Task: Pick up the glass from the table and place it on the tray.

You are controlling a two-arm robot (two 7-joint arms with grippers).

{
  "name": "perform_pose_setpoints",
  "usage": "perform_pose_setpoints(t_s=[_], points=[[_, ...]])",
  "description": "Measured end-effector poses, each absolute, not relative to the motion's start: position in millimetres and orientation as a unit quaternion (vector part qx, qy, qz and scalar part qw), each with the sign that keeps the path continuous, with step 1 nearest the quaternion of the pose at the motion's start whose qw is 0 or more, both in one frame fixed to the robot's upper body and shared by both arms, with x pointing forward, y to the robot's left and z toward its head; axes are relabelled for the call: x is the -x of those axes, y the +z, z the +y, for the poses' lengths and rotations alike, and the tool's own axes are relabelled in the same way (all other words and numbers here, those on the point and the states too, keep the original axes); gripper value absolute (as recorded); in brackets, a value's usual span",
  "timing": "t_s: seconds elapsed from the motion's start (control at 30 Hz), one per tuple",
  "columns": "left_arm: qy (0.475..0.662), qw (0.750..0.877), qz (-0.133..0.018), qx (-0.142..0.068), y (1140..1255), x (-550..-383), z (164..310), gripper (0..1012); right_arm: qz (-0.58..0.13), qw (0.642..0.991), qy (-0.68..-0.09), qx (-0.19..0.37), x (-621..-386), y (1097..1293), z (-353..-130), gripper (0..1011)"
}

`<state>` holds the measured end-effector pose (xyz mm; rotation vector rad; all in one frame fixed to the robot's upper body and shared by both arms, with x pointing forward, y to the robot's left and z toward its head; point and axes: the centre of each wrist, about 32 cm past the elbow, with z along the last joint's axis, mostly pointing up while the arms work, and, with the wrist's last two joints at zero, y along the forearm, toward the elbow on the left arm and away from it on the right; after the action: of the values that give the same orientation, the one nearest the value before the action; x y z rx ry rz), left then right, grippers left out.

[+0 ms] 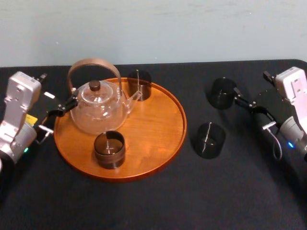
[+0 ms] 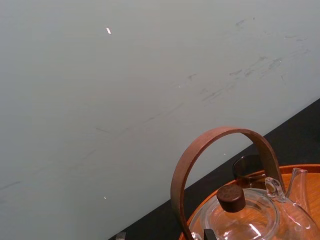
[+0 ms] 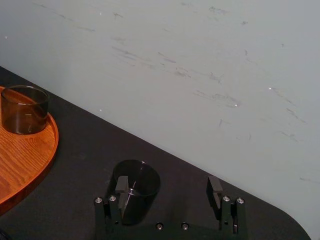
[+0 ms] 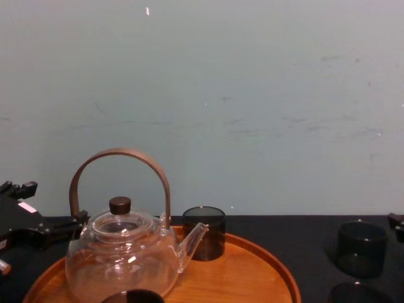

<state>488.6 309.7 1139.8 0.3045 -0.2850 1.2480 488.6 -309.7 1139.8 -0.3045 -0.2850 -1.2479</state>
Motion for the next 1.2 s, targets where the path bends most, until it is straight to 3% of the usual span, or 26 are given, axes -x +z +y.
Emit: perform_pose_setpoints(t_s=[1.2], points=[[0.580,0.791,-0.132,-0.142,1139.8,-488.6,309.7,1010,-0.132,0.791,-0.580,0.142,-488.6,1139.8,-309.7,1002]])
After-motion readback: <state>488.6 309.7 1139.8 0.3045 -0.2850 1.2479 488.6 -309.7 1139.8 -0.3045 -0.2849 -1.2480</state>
